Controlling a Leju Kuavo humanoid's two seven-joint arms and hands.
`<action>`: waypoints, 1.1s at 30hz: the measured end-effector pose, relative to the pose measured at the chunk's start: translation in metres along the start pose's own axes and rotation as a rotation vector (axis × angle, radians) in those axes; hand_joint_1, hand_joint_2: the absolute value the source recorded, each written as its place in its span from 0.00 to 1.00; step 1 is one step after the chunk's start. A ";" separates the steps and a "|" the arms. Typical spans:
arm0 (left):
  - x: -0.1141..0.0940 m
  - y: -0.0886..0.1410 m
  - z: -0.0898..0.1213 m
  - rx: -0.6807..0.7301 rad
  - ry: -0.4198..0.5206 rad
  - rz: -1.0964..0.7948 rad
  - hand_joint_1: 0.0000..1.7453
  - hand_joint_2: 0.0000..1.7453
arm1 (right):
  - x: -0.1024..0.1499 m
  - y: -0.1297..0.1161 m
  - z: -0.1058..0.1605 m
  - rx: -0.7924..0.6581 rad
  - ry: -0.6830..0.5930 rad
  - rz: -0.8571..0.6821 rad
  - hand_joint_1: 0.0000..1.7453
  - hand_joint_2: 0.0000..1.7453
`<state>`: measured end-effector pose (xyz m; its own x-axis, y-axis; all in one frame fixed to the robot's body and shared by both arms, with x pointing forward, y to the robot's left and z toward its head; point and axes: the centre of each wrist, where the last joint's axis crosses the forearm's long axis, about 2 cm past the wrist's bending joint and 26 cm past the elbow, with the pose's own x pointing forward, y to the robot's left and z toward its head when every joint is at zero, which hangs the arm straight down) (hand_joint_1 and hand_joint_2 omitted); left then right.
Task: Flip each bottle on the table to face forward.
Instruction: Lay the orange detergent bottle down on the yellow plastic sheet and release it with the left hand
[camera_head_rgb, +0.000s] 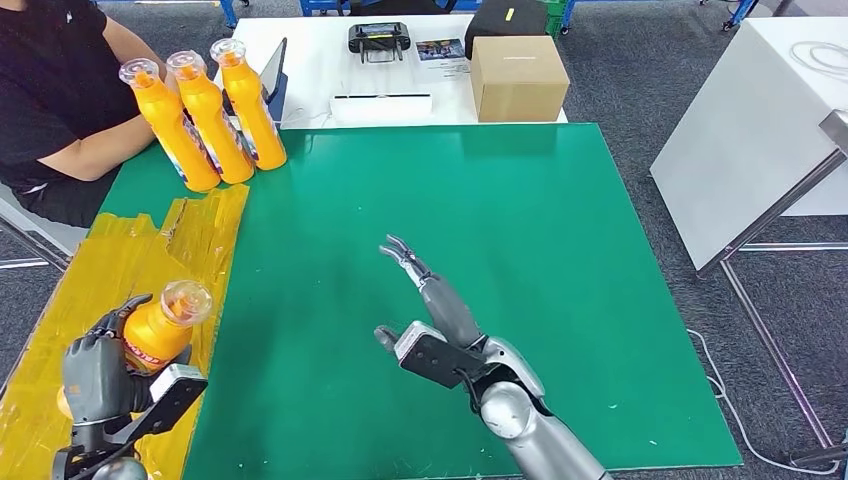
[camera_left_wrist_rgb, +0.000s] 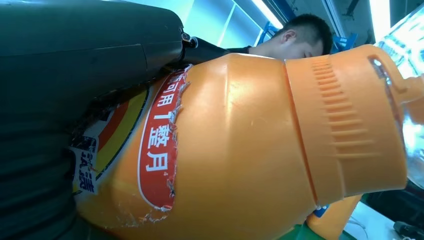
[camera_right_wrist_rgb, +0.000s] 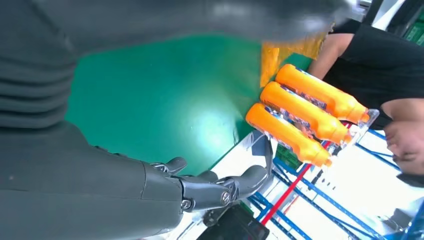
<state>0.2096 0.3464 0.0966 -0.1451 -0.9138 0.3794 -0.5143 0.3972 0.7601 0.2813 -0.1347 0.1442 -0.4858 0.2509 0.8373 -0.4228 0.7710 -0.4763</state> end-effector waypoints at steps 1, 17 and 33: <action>-0.001 0.000 0.001 0.000 0.000 -0.012 1.00 1.00 | 0.000 -0.001 0.000 -0.001 -0.003 0.002 0.00 0.00; -0.046 -0.026 0.048 -0.330 -0.051 -0.362 0.20 1.00 | 0.002 -0.032 0.001 -0.013 -0.075 -0.002 0.00 0.00; -0.069 -0.041 0.041 -0.567 -0.104 -0.261 0.00 1.00 | 0.004 -0.045 -0.016 0.007 -0.084 0.017 0.00 0.00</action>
<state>0.2063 0.3902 0.0179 -0.1716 -0.9788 0.1116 -0.0202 0.1167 0.9930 0.3109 -0.1586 0.1727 -0.5552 0.2140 0.8037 -0.4188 0.7629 -0.4924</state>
